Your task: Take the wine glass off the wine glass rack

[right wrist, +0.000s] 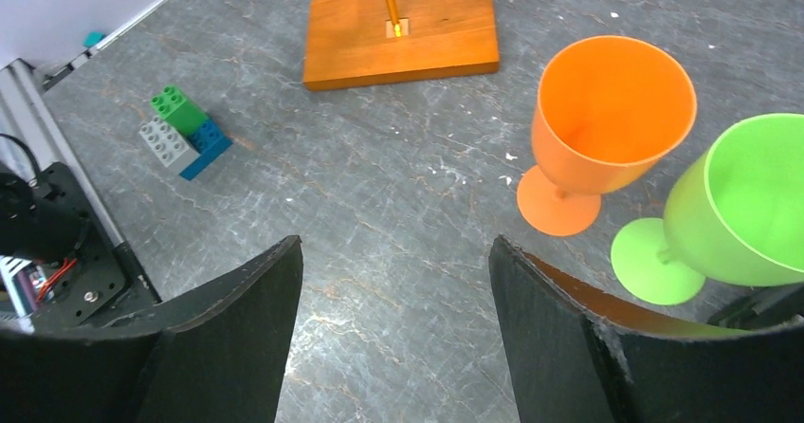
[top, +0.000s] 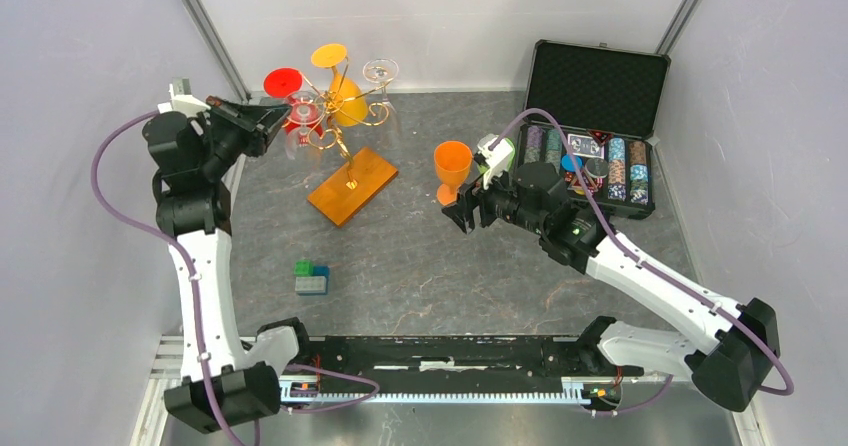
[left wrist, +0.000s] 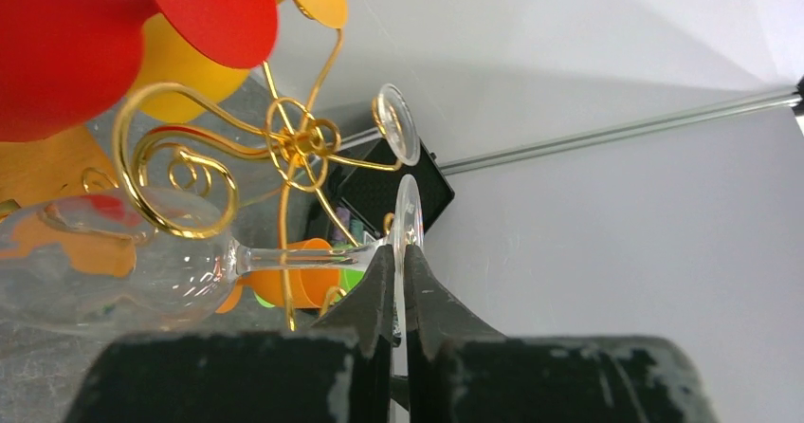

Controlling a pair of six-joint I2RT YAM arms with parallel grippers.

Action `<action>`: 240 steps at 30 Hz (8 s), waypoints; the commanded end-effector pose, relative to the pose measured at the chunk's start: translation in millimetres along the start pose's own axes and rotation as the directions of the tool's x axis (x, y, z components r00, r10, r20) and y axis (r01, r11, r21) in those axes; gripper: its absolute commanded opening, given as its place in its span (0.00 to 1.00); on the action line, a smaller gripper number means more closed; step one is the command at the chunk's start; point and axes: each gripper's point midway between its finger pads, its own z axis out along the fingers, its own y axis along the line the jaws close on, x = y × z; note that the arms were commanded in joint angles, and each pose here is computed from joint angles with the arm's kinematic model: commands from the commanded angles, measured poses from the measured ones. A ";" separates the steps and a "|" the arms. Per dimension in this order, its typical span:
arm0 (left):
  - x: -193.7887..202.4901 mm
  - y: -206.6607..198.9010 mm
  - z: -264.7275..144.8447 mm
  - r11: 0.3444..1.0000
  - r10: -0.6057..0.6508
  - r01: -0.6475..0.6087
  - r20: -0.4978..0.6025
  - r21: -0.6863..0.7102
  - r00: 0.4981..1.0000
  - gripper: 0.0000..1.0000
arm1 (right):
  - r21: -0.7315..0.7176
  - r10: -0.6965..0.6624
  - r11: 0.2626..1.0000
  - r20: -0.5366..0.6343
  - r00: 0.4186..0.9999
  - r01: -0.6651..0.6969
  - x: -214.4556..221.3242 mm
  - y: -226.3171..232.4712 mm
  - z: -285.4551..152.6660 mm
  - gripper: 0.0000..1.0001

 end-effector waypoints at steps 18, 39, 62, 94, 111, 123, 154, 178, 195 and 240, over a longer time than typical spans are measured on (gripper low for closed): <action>54.9 -15.3 -98.4 0.999 0.016 -0.014 0.067 -0.030 0.998 0.02 | -0.551 0.178 0.833 0.349 0.920 0.048 -67.1 111.6 -23.0 0.77; 124.8 -30.1 -109.8 0.973 -0.110 0.158 -0.269 0.166 0.957 0.02 | -0.497 0.174 0.821 0.686 0.707 0.280 -133.8 170.3 32.8 0.78; 129.8 -53.7 -118.9 0.958 -0.091 0.170 -0.319 0.230 0.943 0.05 | -0.560 0.141 0.737 0.674 0.725 0.377 -127.0 194.6 53.5 0.00; 224.4 -47.2 -30.9 0.967 0.032 0.098 -0.493 0.236 0.870 0.87 | -0.118 0.407 0.790 0.835 0.370 -0.602 -138.4 -24.0 -88.4 0.00; 269.6 -92.1 -38.3 0.909 -0.025 0.270 -0.604 0.319 0.796 0.68 | -0.478 0.653 0.638 0.751 0.096 -0.604 -135.7 -12.9 -105.3 0.00; 250.9 -120.4 -49.5 0.848 -0.107 0.376 -0.574 0.373 0.812 0.35 | -0.538 0.692 0.598 0.720 0.044 -0.594 -118.0 -15.7 -101.7 0.00; 247.2 -140.2 -43.7 0.806 -0.188 0.479 -0.616 0.348 0.765 0.51 | -0.656 0.775 0.563 0.630 0.046 -0.502 -100.2 -2.7 -105.0 0.00; 244.9 -153.6 -48.9 0.832 -0.052 0.359 -0.586 0.422 0.809 0.03 | -0.684 0.798 0.542 0.602 0.042 -0.488 -106.4 2.5 -104.4 0.00; 240.2 -166.6 -49.0 0.827 0.017 0.301 -0.556 0.475 0.831 0.02 | -0.739 0.851 0.478 0.524 0.039 -0.474 -107.0 12.6 -108.2 0.21; 275.1 22.7 8.8 0.602 0.627 -0.794 -0.666 0.085 0.403 0.02 | 0.130 0.338 0.759 0.759 0.557 -0.638 -3.6 -71.9 -143.6 0.71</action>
